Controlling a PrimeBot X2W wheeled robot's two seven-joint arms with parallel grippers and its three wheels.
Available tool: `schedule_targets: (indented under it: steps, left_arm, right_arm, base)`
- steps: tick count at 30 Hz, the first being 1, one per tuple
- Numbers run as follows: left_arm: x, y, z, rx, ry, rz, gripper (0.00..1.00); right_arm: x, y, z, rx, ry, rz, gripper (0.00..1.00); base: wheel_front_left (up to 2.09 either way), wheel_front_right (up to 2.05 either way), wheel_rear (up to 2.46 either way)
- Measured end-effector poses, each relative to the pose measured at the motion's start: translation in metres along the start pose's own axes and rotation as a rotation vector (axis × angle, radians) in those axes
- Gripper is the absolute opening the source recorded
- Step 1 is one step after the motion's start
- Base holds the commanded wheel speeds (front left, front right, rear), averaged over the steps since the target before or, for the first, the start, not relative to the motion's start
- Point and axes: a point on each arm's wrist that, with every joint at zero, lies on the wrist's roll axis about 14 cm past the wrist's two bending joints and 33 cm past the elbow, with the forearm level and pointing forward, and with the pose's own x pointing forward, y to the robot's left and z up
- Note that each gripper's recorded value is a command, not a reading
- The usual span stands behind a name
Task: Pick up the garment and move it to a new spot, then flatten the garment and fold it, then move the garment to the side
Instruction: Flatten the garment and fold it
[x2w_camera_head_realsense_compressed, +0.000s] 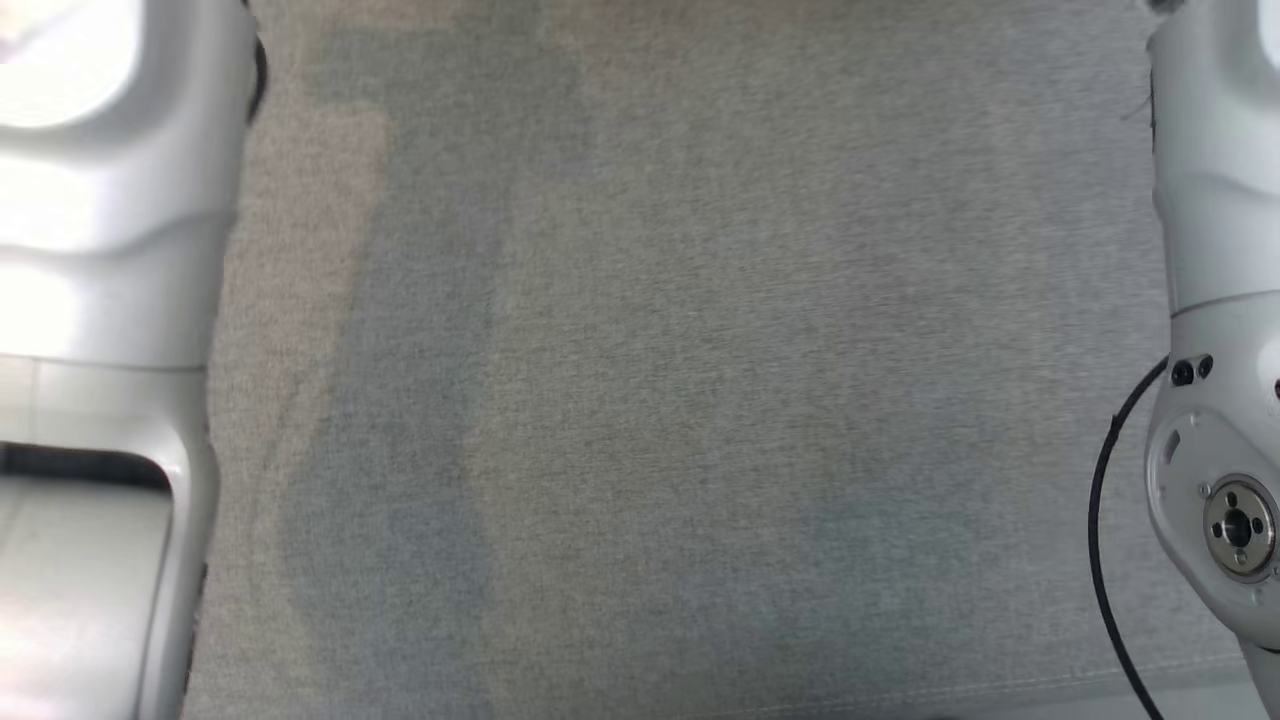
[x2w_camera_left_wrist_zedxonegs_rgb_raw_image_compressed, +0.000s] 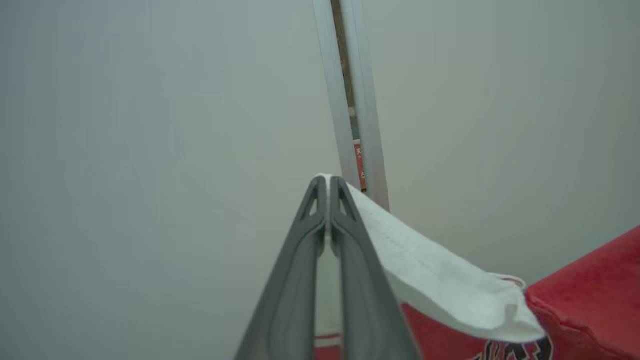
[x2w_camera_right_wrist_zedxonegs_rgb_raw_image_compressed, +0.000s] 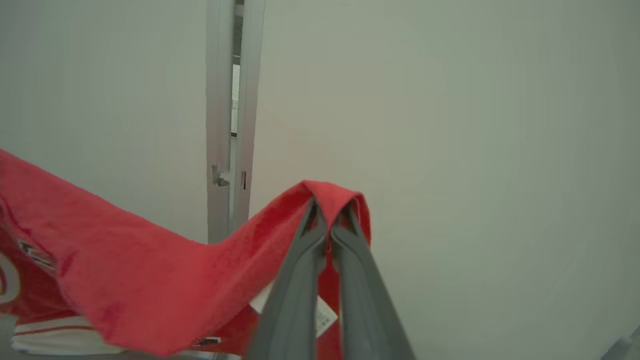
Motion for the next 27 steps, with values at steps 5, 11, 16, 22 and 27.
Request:
schedule_targets:
  steps: [5, 11, 16, 22, 27]
  left_arm:
    - [-0.041, 0.012, -0.095, -0.105, 0.189, 0.055, 0.0]
    - [-0.088, 0.025, -0.145, -0.175, 0.267, 0.118, 0.0]
    - [-0.123, 0.034, -0.149, -0.216, 0.27, 0.169, 0.0]
    - [-0.175, 0.041, -0.134, -0.252, 0.261, 0.238, 0.0]
    - [-0.229, 0.028, -0.127, -0.293, 0.313, 0.272, 0.0]
  right_arm:
    - [-0.016, 0.028, -0.097, 0.075, 0.185, 0.028, 0.0]
    - [-0.031, 0.055, -0.142, 0.177, 0.238, 0.055, 0.0]
    - [-0.048, 0.063, -0.142, 0.255, 0.231, 0.061, 0.0]
    - [-0.08, 0.062, -0.13, 0.306, 0.22, 0.063, 0.0]
    - [-0.118, 0.06, -0.125, 0.364, 0.239, 0.042, 0.0]
  base:
    - [0.0, 0.0, 0.0]
    - [0.0, 0.0, 0.0]
    - [0.0, 0.0, 0.0]
    - [0.0, 0.0, 0.0]
    - [0.0, 0.0, 0.0]
